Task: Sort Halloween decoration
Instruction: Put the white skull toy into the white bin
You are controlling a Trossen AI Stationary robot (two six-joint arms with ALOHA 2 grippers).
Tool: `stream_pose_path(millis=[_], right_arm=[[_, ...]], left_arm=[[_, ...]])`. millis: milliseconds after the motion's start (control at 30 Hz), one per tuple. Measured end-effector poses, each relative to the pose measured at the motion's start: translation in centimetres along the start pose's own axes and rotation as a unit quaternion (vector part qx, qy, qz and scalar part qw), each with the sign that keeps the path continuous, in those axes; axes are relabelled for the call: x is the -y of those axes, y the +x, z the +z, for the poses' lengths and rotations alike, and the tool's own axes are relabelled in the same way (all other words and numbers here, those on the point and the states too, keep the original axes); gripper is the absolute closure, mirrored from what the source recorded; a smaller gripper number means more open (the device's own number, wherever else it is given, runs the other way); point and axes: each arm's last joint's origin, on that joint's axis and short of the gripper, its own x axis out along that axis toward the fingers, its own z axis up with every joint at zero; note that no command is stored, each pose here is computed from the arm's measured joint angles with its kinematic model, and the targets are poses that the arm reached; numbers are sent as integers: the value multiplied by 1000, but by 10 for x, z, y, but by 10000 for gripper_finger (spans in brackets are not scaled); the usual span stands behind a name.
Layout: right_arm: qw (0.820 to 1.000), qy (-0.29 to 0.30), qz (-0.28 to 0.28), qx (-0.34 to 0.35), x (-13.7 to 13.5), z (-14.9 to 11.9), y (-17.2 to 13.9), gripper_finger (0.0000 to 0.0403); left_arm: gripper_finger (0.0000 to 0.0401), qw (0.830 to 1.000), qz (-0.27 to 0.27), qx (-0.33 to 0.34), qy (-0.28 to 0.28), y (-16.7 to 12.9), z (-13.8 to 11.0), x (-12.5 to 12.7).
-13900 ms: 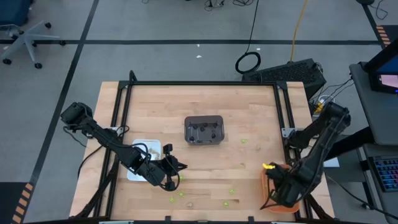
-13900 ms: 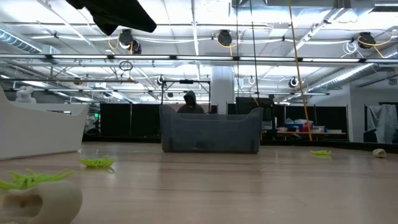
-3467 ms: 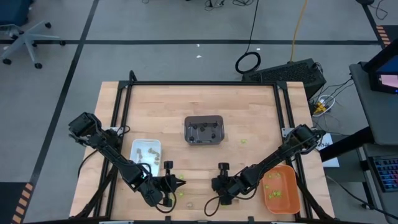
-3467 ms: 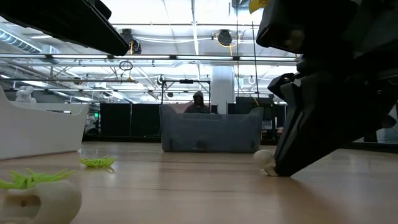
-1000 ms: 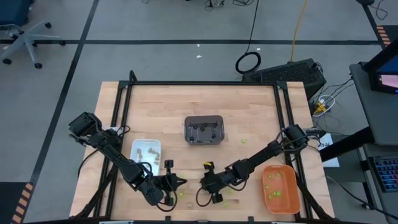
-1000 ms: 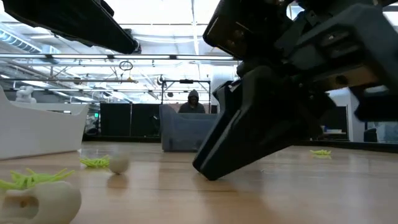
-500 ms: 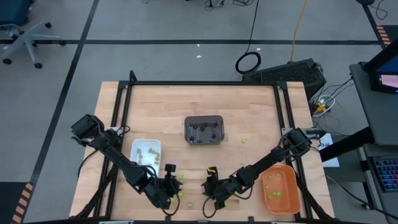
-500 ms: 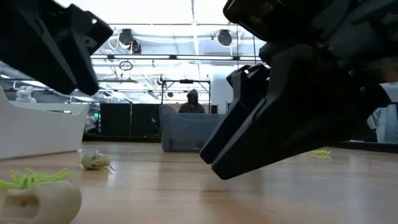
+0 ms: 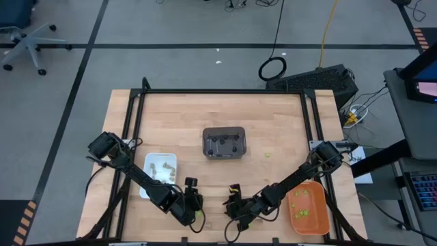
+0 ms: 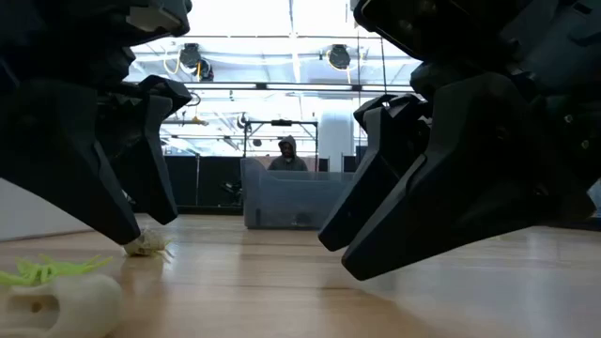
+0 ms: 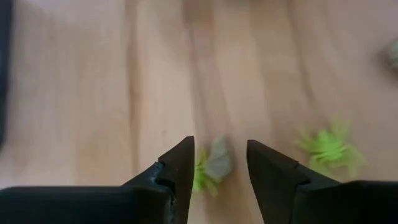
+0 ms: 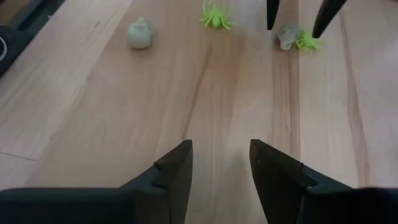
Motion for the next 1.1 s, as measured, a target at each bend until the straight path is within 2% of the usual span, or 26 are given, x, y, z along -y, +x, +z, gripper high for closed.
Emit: stream_pose_path(millis=[333,933,1100], right_arm=[[1000,1,0,0,0,0,0,254],[1000,2,0,2,0,1,0,255],[1000,2,0,2,0,1,0,255]], left_arm=[[287,999,-29,-37,-1,5,-3,-5],[293,999,-39,-27,4,8,1,-8],[319,999,-39,-27,12,8,2,-10]])
